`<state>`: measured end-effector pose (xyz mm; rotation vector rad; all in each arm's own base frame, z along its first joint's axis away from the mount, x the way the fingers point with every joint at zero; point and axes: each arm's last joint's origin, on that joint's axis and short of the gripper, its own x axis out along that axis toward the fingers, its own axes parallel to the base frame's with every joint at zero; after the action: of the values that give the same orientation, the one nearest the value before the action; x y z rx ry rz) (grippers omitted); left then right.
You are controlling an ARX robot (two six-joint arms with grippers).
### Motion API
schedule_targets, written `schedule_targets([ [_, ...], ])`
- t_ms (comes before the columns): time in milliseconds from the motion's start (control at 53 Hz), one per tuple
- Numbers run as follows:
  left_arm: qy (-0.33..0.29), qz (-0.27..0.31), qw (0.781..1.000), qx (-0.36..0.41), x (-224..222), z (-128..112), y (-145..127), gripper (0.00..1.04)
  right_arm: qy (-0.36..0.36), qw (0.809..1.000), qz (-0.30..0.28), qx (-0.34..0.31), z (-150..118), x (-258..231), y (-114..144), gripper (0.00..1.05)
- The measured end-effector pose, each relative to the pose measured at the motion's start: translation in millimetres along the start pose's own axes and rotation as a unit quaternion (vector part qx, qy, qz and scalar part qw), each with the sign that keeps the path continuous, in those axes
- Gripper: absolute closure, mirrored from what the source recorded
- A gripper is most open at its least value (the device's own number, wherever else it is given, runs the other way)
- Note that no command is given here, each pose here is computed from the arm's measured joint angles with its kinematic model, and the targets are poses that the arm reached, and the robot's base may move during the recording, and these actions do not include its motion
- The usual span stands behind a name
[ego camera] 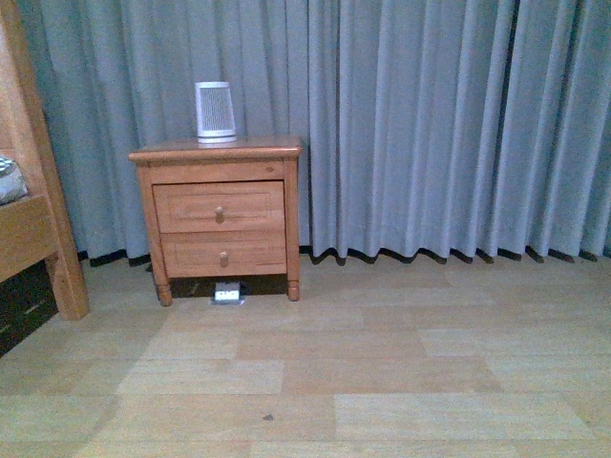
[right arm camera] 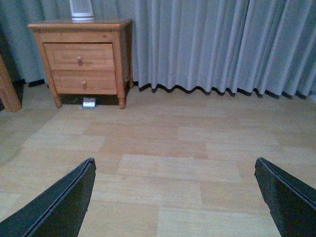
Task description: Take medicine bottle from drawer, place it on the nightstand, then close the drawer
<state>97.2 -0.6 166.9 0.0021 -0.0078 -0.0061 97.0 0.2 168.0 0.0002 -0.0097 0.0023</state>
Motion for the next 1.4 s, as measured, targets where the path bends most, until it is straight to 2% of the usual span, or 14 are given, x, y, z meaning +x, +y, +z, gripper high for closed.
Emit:
schedule_targets([
  [1395, 0.0, 0.0, 1.0, 0.0, 0.0, 0.0, 0.0, 0.07, 0.0, 1.0, 0.0, 0.0, 0.0, 0.0, 0.0, 0.07],
])
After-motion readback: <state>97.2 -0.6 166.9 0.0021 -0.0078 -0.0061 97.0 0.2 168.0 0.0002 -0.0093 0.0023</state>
